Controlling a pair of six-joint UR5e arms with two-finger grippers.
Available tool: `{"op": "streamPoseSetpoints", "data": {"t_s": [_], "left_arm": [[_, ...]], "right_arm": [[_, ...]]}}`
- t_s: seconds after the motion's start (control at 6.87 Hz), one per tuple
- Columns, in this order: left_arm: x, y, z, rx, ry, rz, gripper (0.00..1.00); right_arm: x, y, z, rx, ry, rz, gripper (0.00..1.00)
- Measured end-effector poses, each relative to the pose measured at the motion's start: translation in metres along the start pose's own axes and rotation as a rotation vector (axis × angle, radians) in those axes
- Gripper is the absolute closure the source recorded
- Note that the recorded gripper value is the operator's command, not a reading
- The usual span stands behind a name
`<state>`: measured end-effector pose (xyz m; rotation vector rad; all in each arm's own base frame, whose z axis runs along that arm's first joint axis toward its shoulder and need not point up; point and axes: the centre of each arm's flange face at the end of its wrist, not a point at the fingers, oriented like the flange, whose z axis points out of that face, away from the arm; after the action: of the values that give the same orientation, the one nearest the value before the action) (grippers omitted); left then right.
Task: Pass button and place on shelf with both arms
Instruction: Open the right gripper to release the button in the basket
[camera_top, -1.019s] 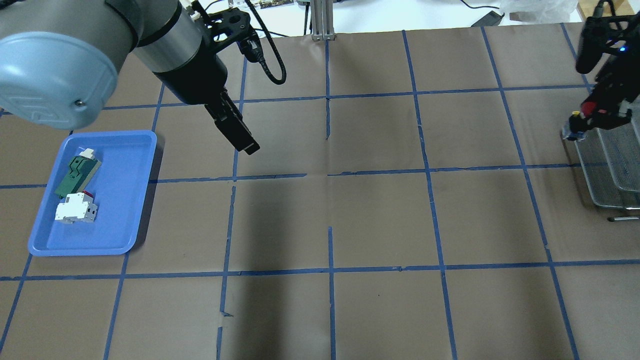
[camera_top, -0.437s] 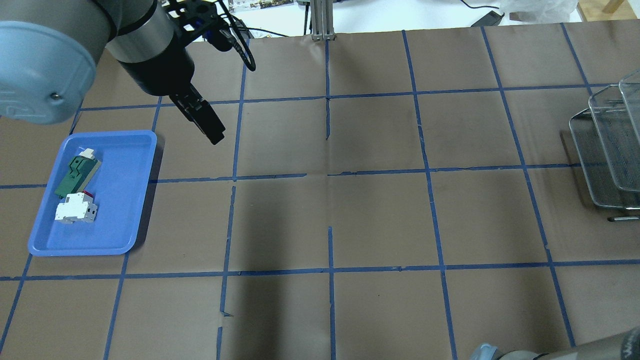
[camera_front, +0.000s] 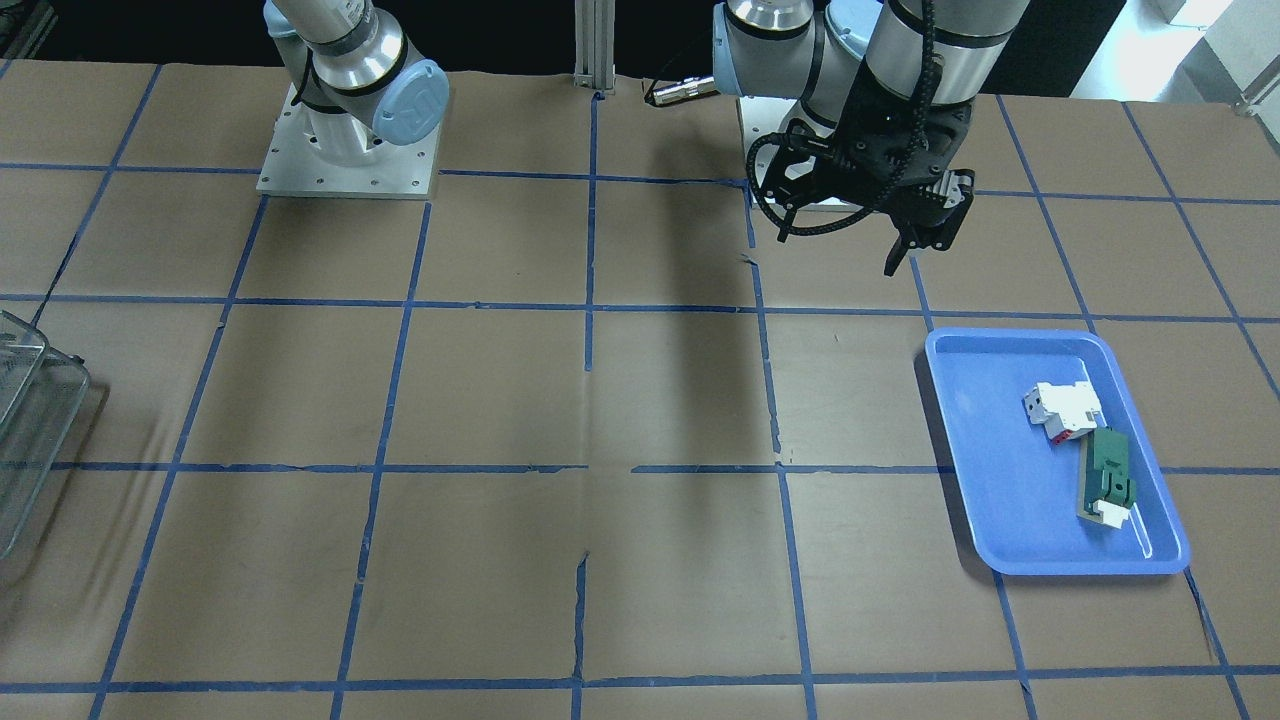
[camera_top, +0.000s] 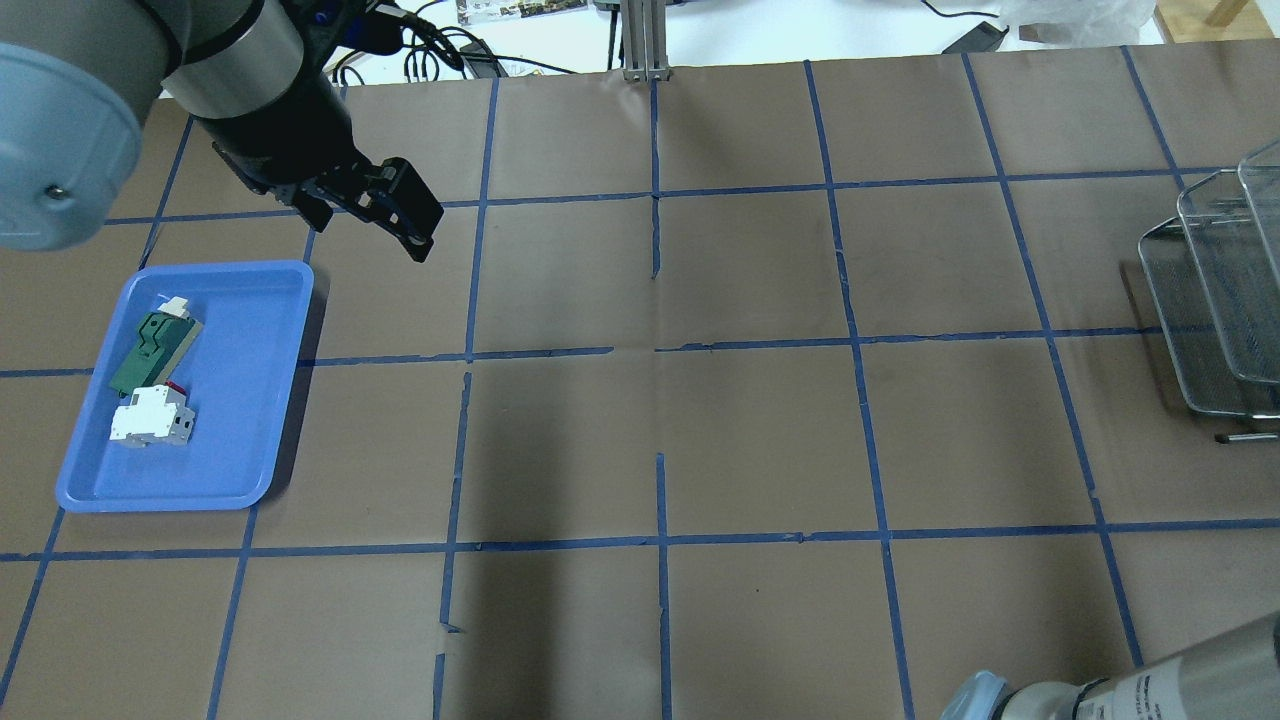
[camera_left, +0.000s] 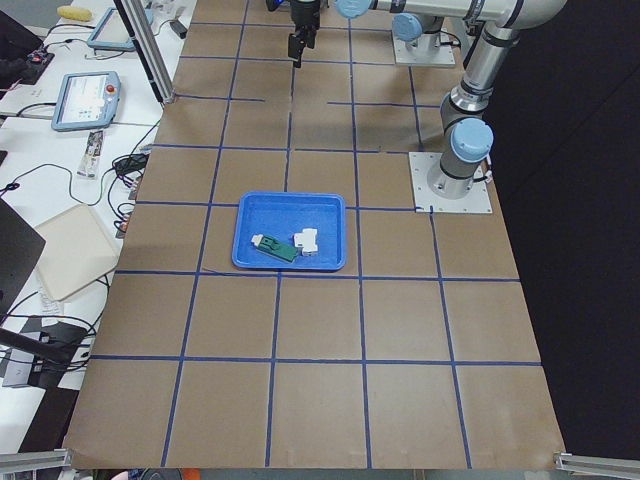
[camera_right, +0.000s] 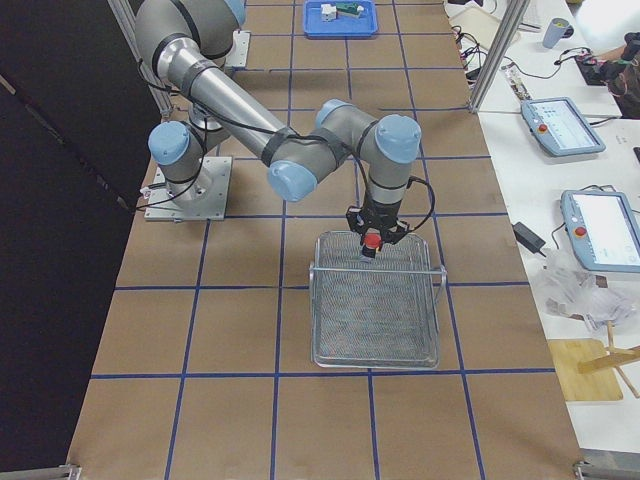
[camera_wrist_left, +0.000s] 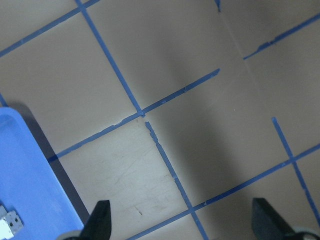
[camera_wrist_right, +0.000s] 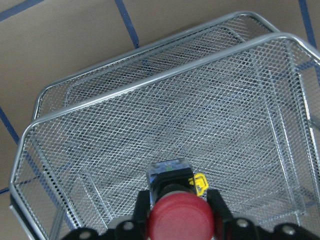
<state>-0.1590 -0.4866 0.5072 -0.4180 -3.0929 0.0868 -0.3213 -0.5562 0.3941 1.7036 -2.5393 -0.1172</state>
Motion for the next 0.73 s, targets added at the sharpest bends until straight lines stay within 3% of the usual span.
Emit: {"op": "streamPoseSetpoints", "data": {"t_s": [0.15,0.29,0.58,0.73], "left_arm": [[-0.001,-0.001,-0.002,0.012,-0.002,-0.133,0.00],[-0.001,-0.002,-0.002,0.017,-0.001,-0.235,0.00],[-0.003,-0.002,-0.003,0.022,-0.001,-0.302,0.00],[-0.003,-0.002,-0.004,0.028,0.000,-0.306,0.00]], "right_arm": [[0.005,-0.001,0.011,0.027,-0.006,0.007,0.00],[0.008,-0.003,0.014,0.059,0.000,0.019,0.00],[0.004,-0.006,-0.005,0.063,0.028,0.033,0.00],[-0.006,-0.016,-0.035,0.048,0.049,0.045,0.00]]}}
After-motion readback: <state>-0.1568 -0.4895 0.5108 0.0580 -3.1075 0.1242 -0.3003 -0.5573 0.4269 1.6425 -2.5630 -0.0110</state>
